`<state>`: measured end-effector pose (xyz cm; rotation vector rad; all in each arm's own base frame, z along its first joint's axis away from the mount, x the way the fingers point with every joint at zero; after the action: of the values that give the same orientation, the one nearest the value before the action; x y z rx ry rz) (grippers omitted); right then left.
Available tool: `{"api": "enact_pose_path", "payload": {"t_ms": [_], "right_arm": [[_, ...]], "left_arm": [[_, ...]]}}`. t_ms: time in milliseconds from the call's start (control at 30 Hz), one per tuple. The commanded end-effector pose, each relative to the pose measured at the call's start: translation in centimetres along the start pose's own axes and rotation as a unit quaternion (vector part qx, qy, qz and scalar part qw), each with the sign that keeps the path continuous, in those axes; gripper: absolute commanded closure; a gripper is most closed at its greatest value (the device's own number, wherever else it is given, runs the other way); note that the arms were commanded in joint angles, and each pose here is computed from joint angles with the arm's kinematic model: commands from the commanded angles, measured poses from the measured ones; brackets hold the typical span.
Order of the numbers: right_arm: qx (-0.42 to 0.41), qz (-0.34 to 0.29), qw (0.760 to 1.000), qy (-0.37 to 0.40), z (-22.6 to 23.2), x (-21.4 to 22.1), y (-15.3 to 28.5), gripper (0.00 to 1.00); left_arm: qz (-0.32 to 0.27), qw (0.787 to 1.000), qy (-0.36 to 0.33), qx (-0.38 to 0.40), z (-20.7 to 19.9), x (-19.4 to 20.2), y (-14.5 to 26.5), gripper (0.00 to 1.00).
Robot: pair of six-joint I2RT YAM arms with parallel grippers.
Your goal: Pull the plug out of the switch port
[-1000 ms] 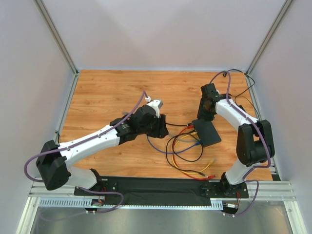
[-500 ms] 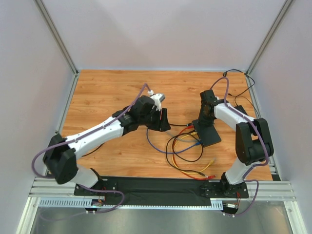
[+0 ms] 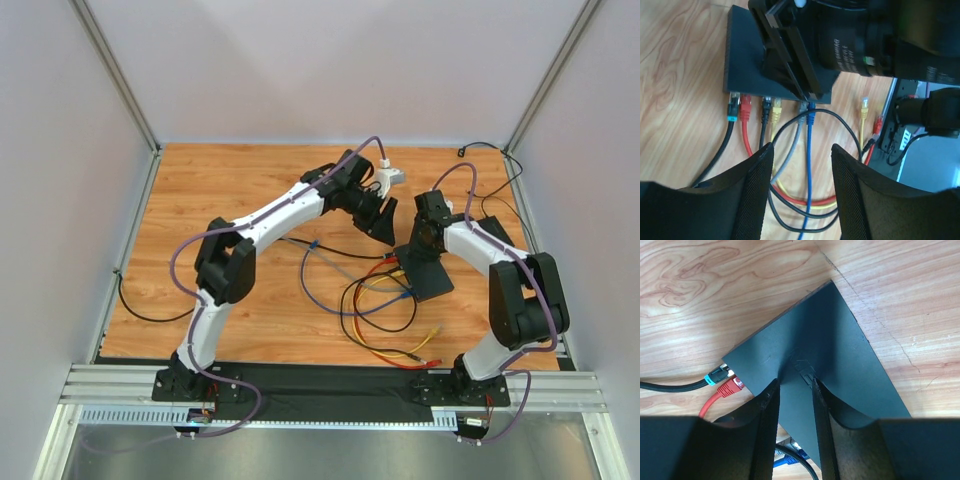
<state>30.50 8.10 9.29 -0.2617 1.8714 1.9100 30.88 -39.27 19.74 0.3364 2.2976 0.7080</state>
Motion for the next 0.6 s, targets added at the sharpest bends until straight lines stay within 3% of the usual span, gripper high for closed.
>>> {"api": "enact_pose_path", "payload": {"t_ms": [0, 267, 567], "right_arm": [[0.008, 0.057, 0.998, 0.002, -1.1, 3.1, -1.4, 0.66], [0.002, 0.062, 0.998, 0.004, -1.4, 3.5, -1.4, 0.66], [-0.005, 0.066, 0.998, 0.004, -1.2, 3.7, -1.5, 0.66]], "left_arm": [[0.066, 0.997, -0.005, 0.051, 1.3, 1.0, -0.7, 0.42], [0.06, 0.992, 0.032, 0.104, 4.9, 0.3, -1.6, 0.36], [0.017, 0.993, 0.044, 0.107, 7.6, -0.7, -5.0, 0.41]]}}
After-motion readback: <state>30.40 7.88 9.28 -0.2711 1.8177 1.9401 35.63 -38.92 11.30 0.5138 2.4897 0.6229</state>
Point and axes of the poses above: each gripper's point midway between its finger pads, its own y axis back along the fingers, its own z axis along the line the jaws close on, x = y × z, the point moved 6 cm from there along y, back along the fingers, and after that the axes turned 6 degrees about y, right-handed, at the moved point
